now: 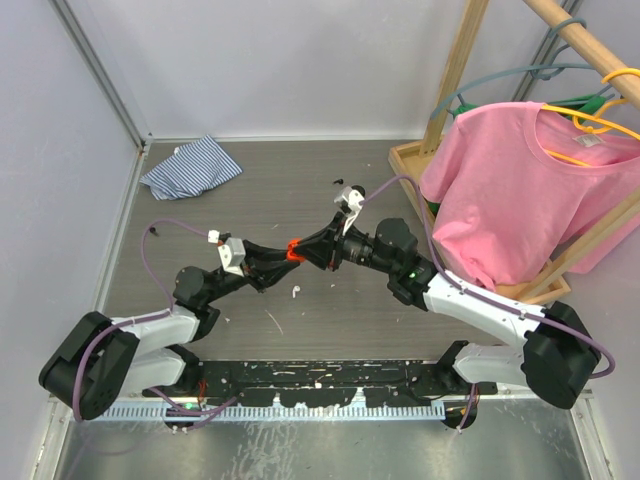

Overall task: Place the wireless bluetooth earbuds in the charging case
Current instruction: Place the earbud in the charging case.

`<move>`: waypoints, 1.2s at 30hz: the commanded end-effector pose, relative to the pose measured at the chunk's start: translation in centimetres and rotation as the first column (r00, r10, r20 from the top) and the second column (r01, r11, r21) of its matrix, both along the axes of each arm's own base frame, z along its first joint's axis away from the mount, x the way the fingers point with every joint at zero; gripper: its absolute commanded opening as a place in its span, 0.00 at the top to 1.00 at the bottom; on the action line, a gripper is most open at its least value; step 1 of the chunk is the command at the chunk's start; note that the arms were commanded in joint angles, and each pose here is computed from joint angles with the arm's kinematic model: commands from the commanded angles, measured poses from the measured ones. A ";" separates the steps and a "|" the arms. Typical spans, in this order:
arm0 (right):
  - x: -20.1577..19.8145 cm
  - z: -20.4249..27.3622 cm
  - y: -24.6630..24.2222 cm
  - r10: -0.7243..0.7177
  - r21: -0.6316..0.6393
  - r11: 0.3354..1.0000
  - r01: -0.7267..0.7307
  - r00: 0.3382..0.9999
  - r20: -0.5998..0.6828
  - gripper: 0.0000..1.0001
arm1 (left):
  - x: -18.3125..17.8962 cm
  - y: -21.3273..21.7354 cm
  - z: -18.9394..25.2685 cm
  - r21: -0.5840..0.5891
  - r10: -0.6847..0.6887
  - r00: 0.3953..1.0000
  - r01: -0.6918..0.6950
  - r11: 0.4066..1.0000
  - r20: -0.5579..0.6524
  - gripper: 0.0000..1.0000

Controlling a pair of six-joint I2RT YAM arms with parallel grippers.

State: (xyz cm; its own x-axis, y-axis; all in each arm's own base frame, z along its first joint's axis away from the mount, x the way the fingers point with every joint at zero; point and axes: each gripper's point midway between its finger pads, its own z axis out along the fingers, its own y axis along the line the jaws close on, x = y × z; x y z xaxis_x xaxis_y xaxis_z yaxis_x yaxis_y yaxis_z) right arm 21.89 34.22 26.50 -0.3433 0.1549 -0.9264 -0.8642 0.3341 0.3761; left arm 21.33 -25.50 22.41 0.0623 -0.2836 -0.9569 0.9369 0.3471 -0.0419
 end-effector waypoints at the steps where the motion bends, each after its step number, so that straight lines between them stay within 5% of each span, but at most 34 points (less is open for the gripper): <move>1: 0.1 1.0 0.1 -0.013 0.033 0.999 0.012 0.999 0.036 0.80 | -0.5 0.4 2.6 -0.054 0.007 0.995 -0.001 0.999 0.101 1.00; 22: -0.2 -0.7 -0.5 -0.021 0.005 1.000 0.021 1.000 -0.002 0.67 | -0.6 0.6 2.7 -0.061 0.020 0.994 -0.014 0.998 0.106 1.00; 36: -0.6 2.1 -0.8 -0.012 -0.019 1.000 0.012 1.000 0.014 0.56 | 0.0 0.0 1.6 -0.029 0.005 0.996 -0.003 1.000 0.085 1.00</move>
State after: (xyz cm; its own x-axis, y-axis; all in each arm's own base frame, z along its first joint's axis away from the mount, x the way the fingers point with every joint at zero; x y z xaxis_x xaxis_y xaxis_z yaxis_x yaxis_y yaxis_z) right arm 21.49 33.45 25.01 -0.3851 0.1172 -0.9154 -0.8393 0.3681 0.4002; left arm 21.28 -25.40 22.07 0.0559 -0.2801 -0.9583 0.9348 0.3518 -0.0483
